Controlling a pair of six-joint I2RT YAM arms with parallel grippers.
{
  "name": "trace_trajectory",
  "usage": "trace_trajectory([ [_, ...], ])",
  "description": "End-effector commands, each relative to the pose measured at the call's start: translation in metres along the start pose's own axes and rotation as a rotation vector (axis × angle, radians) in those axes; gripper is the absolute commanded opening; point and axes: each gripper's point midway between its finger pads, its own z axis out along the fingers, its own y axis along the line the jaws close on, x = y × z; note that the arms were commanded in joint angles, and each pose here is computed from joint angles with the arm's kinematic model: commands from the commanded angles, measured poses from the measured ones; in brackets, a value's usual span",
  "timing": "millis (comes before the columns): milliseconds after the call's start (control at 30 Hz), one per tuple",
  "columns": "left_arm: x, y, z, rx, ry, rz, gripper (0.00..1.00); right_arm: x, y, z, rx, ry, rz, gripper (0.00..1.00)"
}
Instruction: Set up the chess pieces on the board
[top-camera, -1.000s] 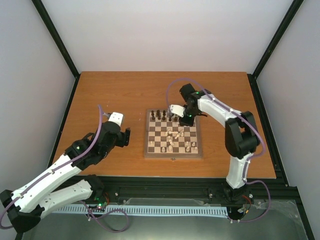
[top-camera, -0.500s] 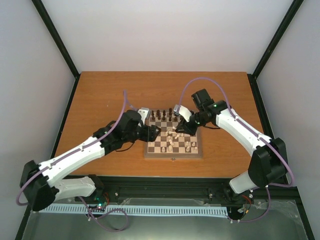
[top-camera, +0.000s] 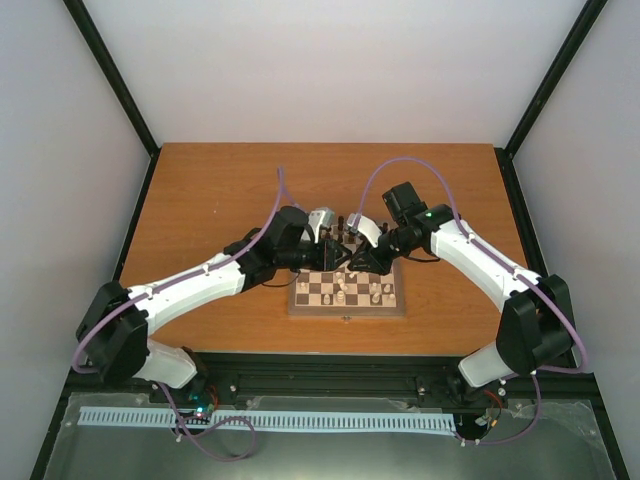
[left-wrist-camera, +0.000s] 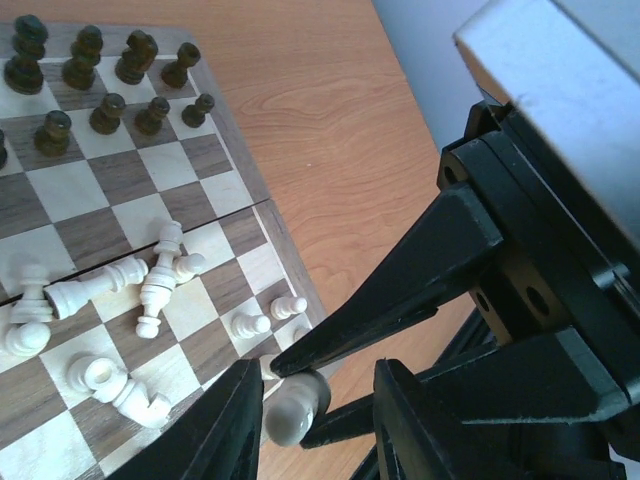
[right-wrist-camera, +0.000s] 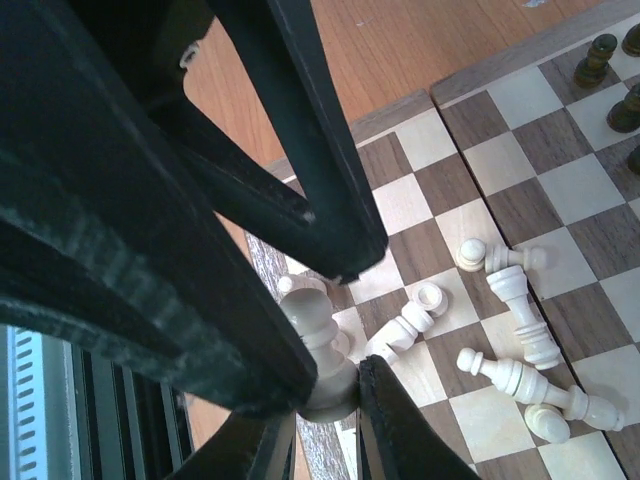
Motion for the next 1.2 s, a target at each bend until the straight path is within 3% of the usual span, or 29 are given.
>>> trace_trajectory([
  [0,-0.018,-0.022,0.001,0.084,-0.030,0.004,0.33,-0.007,0.005,0.000,-0.026,-0.031,-0.026,0.08],
  [367,-0.010,-0.001,0.001,0.017,-0.043,-0.056,0.30,-0.013,0.014,-0.005,-0.055,-0.057,-0.044,0.08],
  [633,-0.003,-0.003,-0.001,0.037,-0.015,-0.071,0.29,-0.014,0.012,-0.006,-0.041,-0.059,-0.042,0.08],
  [1033,0.002,-0.004,-0.001,0.051,0.005,-0.088,0.19,-0.013,0.010,-0.004,-0.036,-0.054,-0.030,0.08],
  [1167,0.004,-0.003,0.000,0.050,0.014,-0.095,0.22,-0.013,0.009,-0.003,-0.034,-0.055,-0.027,0.08],
])
